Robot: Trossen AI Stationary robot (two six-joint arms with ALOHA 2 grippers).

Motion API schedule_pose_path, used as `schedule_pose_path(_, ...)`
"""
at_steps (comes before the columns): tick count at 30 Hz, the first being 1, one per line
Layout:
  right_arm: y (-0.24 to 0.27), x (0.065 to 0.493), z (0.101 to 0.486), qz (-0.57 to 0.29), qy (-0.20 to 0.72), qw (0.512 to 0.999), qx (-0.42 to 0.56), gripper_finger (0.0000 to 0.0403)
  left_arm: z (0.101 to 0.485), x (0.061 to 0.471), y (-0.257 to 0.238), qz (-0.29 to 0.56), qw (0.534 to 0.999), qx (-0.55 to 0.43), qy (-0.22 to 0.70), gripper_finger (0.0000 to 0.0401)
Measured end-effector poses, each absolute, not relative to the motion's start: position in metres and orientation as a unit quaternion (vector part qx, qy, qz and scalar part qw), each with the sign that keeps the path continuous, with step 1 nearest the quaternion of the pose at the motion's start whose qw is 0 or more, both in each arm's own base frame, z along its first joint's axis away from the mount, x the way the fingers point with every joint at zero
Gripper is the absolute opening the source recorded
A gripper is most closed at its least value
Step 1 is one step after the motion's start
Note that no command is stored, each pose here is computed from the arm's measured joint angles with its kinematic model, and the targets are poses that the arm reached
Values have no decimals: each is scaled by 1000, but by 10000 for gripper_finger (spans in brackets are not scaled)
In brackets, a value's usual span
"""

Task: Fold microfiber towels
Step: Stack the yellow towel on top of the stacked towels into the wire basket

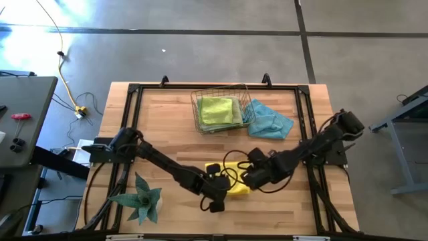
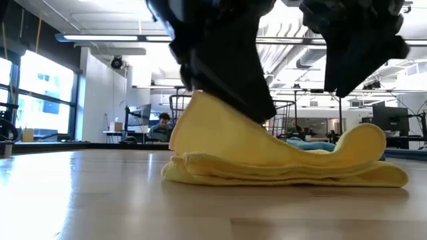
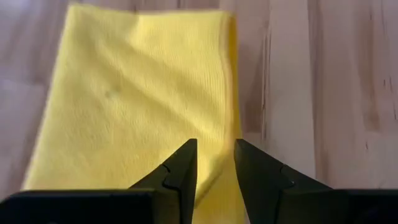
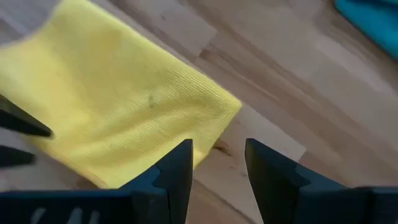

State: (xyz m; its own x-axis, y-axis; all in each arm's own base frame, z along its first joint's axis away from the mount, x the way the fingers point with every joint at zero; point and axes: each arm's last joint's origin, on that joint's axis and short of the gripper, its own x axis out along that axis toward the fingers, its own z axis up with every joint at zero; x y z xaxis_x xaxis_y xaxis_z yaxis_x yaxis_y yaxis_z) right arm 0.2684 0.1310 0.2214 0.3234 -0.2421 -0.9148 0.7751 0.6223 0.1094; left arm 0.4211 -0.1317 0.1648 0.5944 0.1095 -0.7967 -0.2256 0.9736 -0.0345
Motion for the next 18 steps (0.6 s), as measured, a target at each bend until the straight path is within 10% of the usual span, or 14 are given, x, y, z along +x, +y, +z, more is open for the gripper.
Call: schedule_pose_path(18,183,282,172,-298,513,714,373,139,164,415,-107,111,853,-39,508,97)
